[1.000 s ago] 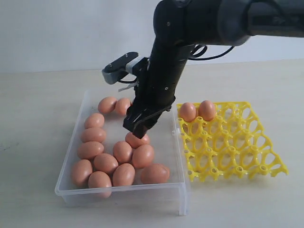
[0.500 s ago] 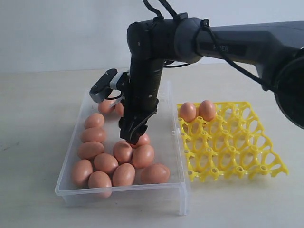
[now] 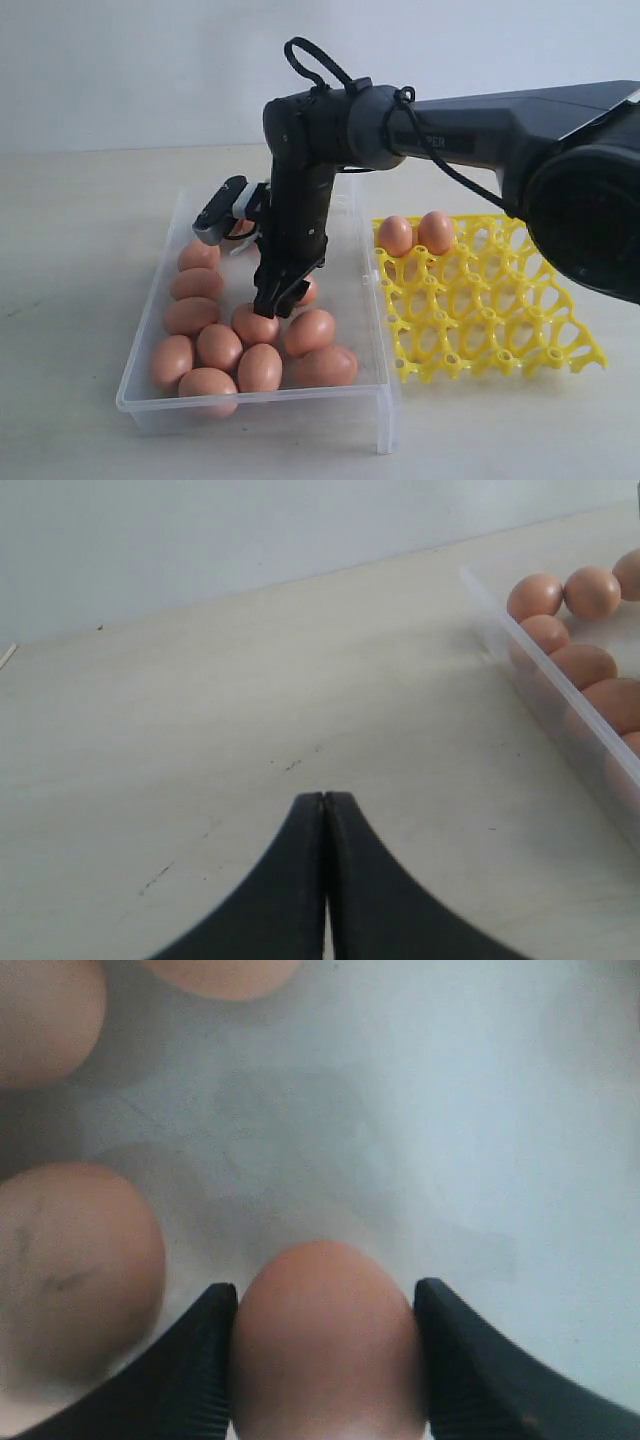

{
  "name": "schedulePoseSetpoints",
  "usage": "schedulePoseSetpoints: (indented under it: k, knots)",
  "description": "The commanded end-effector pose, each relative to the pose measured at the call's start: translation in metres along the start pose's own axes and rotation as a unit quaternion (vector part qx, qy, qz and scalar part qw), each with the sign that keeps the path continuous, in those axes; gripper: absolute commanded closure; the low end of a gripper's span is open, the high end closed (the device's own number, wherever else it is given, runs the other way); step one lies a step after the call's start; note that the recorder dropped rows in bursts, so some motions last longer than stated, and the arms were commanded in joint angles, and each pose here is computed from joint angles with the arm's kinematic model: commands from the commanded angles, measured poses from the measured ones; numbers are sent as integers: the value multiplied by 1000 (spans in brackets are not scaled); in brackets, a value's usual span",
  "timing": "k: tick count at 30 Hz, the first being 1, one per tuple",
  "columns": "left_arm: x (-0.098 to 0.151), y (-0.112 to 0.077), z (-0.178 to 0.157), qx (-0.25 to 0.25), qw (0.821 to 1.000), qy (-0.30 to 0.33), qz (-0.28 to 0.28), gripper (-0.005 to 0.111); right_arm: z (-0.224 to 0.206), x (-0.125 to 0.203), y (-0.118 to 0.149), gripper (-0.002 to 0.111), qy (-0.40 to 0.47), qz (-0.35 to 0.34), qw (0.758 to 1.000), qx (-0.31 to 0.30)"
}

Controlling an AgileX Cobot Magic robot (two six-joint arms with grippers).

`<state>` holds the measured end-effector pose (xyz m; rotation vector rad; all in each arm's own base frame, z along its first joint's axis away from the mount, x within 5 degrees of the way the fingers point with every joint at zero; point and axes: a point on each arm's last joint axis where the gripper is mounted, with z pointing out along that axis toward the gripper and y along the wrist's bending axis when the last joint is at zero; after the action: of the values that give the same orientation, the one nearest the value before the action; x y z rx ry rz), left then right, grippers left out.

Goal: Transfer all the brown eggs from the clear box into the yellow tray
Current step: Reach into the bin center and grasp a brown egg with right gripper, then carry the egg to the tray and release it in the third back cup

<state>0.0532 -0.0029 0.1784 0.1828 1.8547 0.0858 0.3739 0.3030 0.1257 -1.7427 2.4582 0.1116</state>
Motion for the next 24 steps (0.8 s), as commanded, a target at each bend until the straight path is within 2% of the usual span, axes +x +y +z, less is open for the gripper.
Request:
schedulePoseSetpoints:
  k: [1,2,4,6,9,12,15,20,24]
  knots:
    - [-2,0,-1,-1,1000,-8,0,107,-12,-6,-2,103,-26,-1,1000,16]
    - [-2,0,-1,-1,1000,-8,0,107,-16,-7,-3,108,-32,4,999,19]
    - [-2,0,-1,-1,1000,-8,0,107,-28,-7,-6,108,-66,22,997,27]
    - [-2,0,-1,-1,1000,-8,0,107,-45,-6,-9,108,-119,35,990,62]
    - [-2,0,-1,-1,1000,-8,0,107,-80,8,-9,108,-228,75,961,138]
    - [-2,0,-1,-1,1000,-8,0,107,-102,41,-9,108,-310,127,922,193]
    - [-2,0,-1,-1,1000,-8,0,107,-111,84,-10,108,-358,190,887,221]
    - [-2,0,-1,-1,1000,-8,0,107,-117,147,-17,108,-397,282,836,252]
    - [-2,0,-1,-1,1000,-8,0,107,-111,185,-27,108,-427,347,793,262]
